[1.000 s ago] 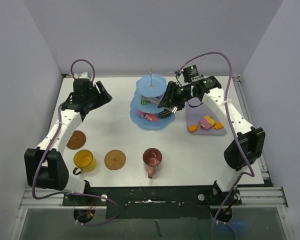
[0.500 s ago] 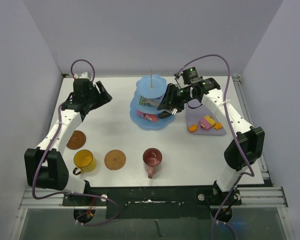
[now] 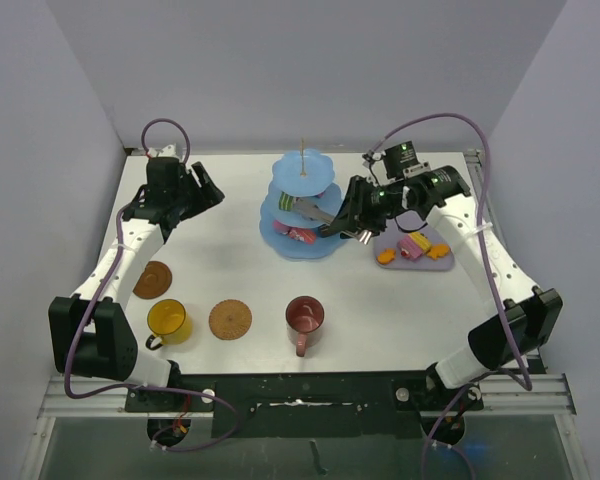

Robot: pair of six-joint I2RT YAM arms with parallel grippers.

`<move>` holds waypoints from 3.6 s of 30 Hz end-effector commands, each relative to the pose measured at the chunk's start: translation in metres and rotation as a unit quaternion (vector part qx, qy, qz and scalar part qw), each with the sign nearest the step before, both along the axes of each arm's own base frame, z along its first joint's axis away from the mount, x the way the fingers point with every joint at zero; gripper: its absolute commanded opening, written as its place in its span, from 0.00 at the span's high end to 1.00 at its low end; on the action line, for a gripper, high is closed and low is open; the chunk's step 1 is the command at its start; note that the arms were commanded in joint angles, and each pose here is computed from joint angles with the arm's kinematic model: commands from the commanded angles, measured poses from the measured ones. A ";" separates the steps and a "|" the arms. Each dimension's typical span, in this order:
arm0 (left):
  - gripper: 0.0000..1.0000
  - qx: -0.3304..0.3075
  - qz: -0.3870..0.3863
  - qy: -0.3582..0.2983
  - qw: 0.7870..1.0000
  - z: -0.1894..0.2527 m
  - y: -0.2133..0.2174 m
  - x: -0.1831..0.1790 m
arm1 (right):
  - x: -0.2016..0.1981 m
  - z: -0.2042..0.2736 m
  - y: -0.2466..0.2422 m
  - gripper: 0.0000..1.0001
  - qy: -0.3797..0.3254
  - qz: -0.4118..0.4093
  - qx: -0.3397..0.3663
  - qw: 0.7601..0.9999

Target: Serve the afternoon tea

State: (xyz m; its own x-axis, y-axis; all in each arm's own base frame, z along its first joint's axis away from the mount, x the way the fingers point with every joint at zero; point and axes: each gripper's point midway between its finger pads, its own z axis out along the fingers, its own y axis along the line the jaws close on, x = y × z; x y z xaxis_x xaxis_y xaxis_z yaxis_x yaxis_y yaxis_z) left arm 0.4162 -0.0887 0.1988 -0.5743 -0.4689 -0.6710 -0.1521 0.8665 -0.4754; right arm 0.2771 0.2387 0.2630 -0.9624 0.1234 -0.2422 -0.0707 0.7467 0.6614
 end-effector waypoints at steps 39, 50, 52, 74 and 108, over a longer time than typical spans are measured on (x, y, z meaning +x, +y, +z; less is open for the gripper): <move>0.38 -0.004 -0.005 -0.041 0.999 0.022 -0.003 0.009 | -0.028 -0.061 -0.232 0.66 0.073 -0.301 -0.187 0.932; 0.38 -0.004 -0.005 -0.042 0.999 0.024 -0.003 0.012 | 0.004 -0.079 -0.234 0.66 0.058 -0.326 -0.145 0.932; 0.38 -0.003 -0.004 -0.042 0.999 0.024 -0.002 0.011 | 0.005 -0.082 -0.233 0.66 0.063 -0.324 -0.143 0.933; 0.38 -0.005 -0.004 -0.035 0.999 0.018 -0.001 0.010 | -0.005 -0.087 -0.237 0.64 0.061 -0.331 -0.158 0.928; 0.38 -0.007 -0.006 -0.039 0.999 0.021 -0.003 0.011 | 0.013 -0.121 -0.225 0.78 0.065 -0.335 -0.110 0.934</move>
State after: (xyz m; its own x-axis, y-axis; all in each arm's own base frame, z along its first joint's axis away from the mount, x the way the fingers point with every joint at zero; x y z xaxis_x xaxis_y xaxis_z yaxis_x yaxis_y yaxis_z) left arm 0.4163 -0.0884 0.1987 -0.5743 -0.4698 -0.6704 -0.1530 0.8661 -0.4759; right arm 0.2756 0.0153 0.1353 -0.7233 0.6695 -0.1693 0.5635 0.7139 0.4157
